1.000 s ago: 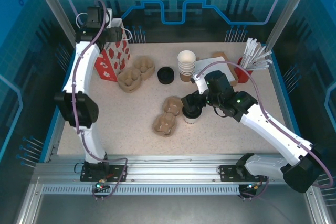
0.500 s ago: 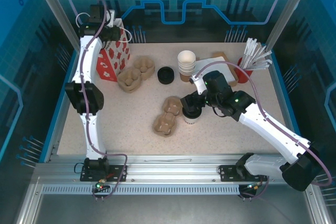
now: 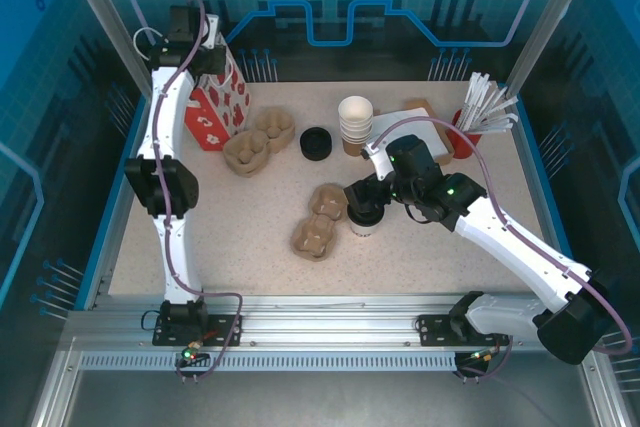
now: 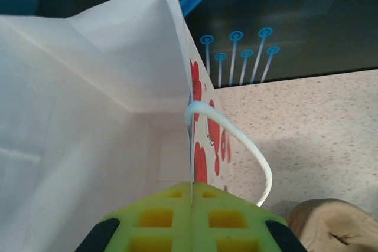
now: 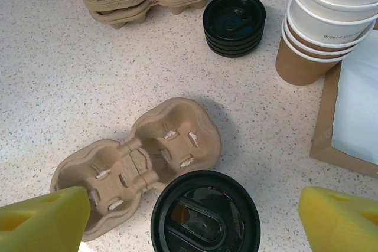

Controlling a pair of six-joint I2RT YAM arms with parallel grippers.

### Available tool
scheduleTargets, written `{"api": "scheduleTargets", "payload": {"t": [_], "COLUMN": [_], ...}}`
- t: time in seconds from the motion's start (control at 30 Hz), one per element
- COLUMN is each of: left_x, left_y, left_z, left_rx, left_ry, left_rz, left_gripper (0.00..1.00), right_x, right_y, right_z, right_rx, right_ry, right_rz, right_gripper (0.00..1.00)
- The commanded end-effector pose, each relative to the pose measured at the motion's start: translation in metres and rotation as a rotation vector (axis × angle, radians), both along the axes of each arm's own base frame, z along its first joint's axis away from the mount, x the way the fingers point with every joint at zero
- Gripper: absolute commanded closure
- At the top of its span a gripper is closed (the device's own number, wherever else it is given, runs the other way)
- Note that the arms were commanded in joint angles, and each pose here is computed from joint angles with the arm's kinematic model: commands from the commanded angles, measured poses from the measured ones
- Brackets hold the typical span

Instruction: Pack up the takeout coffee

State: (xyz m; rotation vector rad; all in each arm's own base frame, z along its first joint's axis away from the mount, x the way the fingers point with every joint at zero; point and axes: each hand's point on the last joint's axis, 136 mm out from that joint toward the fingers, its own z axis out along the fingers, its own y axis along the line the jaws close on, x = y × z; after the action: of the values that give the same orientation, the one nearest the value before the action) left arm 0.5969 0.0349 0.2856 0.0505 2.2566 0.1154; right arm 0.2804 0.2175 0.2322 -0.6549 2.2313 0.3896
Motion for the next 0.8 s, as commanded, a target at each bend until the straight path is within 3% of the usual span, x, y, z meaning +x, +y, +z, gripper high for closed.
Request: {"api": "scheduleTargets", "payload": {"t": [0.0,0.2,0.33,0.6,0.77], "left_x": [-0.03,-0.083,-0.128,-0.232,-0.284], "left_y": [0.018,0.004,-0.037,-0.134,-0.164], "left_z": [0.095,0.167,0.197,0.186,0.169], "left_rx": [0.15,0.337,0.347,0.205,0.123], "left_ry": [-0.17,-0.265,-0.315,-0.299,-0.286], "left_rz": [0.029,0.04,-0.035,-0.327,-0.474], "left_gripper": [1.0,1.0,1.0,1.0,1.0], "right_x": [-0.002,-0.003,-0.006,-0.018,-0.026], "right_y": [0.003,-0.001,-0.005,-0.021,-0.033], "right_z": [0.001,0.011,0.021,0.038,0.041], "right_rx": [0.005,0.003,0.01,0.017,0.015], "right_ry": [-0.003,-0.034,-0.056,-0.114,-0.132], "right_rz": [0.0,-0.008,-0.007,-0.015,-0.027], "right_gripper": [0.07,0.07,0.07,0.07,0.06]}}
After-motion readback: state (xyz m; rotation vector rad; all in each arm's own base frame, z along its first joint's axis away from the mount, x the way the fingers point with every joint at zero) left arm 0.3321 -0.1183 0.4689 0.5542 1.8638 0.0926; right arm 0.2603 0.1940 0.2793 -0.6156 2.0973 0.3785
